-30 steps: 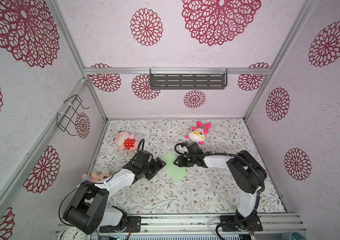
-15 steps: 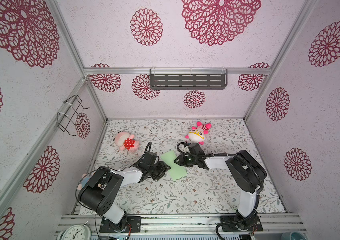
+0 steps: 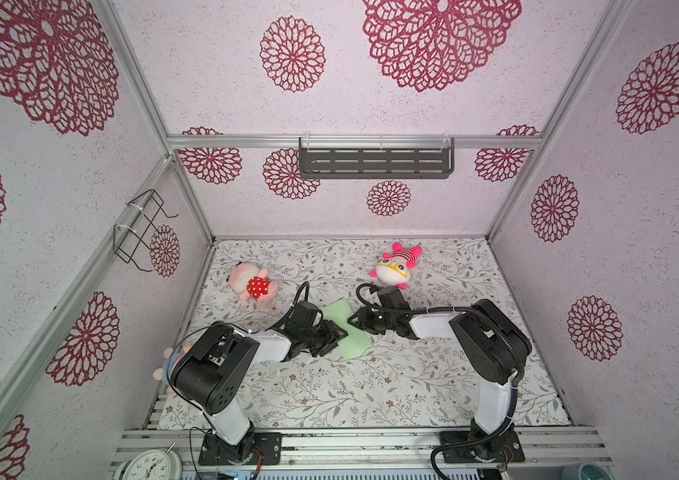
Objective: Fold a paper plane with a square sheet of paper (pick it up from the middle)
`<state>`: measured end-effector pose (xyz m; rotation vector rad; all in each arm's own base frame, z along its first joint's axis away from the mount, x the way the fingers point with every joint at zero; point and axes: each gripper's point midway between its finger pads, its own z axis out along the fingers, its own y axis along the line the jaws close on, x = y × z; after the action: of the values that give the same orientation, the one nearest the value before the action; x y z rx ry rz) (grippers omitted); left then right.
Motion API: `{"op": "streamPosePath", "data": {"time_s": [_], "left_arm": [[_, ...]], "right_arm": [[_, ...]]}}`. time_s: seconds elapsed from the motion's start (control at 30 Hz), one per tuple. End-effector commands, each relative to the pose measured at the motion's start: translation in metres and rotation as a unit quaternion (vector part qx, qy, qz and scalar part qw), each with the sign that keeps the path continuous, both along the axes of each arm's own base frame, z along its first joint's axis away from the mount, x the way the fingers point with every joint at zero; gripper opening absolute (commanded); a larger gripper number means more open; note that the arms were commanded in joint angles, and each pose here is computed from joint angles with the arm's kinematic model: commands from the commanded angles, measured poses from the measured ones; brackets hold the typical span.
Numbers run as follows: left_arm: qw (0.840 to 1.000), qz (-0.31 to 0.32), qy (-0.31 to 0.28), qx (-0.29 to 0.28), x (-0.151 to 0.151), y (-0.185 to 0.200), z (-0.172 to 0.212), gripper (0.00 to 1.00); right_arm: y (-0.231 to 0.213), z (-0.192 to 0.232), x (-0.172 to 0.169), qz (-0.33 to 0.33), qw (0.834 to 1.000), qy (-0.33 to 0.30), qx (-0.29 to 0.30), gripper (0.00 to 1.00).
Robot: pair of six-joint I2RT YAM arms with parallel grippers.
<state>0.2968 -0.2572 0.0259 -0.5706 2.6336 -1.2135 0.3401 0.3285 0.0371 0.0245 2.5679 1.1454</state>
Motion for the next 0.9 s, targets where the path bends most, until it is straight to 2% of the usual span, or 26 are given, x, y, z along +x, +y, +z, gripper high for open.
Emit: {"op": "streamPosePath", "data": {"time_s": [0.0,0.37,0.63,0.87], "left_arm": [[1.0,-0.017,0.008,0.012,-0.009,0.001,-0.016,0.54],[0.992,-0.027,-0.092,-0.078,0.008,-0.018,0.038,0.54],[0.993,-0.03,-0.094,-0.061,0.016,-0.019,0.041,0.52],[0.994,-0.004,-0.077,-0.077,0.008,-0.013,0.035,0.5]], "right_arm": [[-0.014,-0.025,-0.013,-0.011,0.999,0.046,-0.026,0.41],[-0.01,-0.018,-0.011,-0.01,0.999,0.042,-0.014,0.42],[-0.011,-0.018,-0.011,-0.011,0.999,0.041,-0.013,0.42],[-0.014,-0.018,-0.011,-0.015,0.999,0.041,-0.014,0.42]]}}
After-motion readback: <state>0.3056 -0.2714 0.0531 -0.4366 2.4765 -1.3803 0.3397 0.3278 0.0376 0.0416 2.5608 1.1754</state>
